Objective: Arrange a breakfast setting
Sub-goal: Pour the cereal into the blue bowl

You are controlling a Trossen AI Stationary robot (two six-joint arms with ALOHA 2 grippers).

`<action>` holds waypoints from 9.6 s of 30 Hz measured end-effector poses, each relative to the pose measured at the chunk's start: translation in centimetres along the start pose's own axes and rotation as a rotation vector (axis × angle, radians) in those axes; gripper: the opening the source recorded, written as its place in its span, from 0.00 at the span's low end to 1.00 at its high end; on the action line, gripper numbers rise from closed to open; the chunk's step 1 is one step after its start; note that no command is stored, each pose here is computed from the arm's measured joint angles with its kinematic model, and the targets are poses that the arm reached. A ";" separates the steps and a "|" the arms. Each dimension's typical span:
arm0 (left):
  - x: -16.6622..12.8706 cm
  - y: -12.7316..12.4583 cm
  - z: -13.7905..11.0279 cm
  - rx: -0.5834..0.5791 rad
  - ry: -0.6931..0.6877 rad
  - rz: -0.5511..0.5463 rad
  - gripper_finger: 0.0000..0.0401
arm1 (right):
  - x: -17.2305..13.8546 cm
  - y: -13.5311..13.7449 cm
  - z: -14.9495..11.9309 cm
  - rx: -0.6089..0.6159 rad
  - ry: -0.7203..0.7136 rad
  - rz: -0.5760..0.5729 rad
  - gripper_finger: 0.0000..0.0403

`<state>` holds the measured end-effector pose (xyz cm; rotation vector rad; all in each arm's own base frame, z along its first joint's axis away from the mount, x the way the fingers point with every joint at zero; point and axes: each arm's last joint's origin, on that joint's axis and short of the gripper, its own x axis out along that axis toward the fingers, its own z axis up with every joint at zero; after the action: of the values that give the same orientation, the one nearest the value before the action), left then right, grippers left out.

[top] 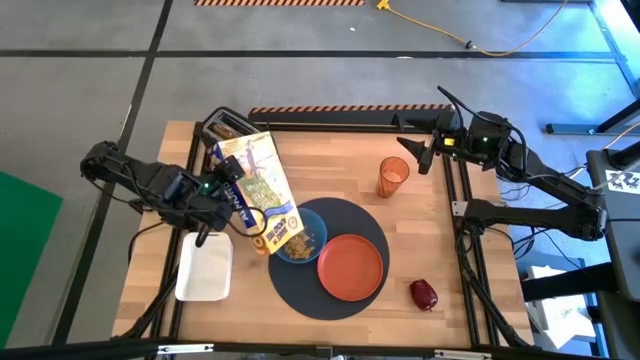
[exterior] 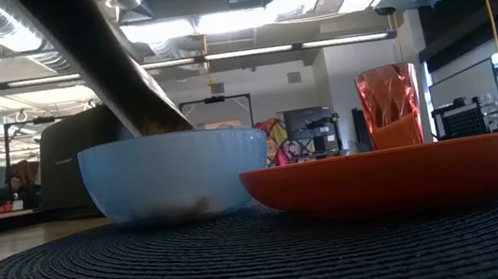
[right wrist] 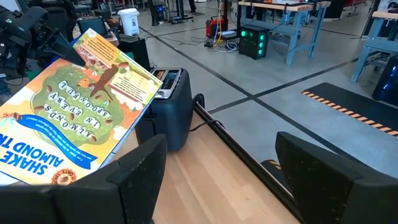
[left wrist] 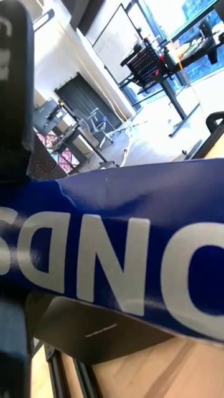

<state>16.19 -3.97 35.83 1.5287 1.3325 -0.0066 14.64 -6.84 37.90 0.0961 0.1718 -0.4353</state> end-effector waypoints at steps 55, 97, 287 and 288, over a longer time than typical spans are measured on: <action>0.0 0.4 0.3 -0.029 0.044 0.066 0.28 | 0.0 0.0 0.0 -0.015 0.002 0.000 0.72; 0.1 0.1 -0.4 -0.059 0.035 0.032 0.28 | 0.0 0.0 -0.3 -0.015 0.030 -0.001 0.72; 11.6 -2.8 0.0 -1.688 -0.992 0.113 0.65 | -1.3 -2.9 -19.6 -0.057 -0.205 -0.706 0.23; 11.6 -2.8 0.0 -1.688 -0.992 0.113 0.65 | -1.2 -2.9 -20.0 -0.057 -0.201 -0.717 0.23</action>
<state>18.58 3.76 26.98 0.0079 0.1200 0.3091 9.41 -6.39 18.38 -0.0710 0.0135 -1.1491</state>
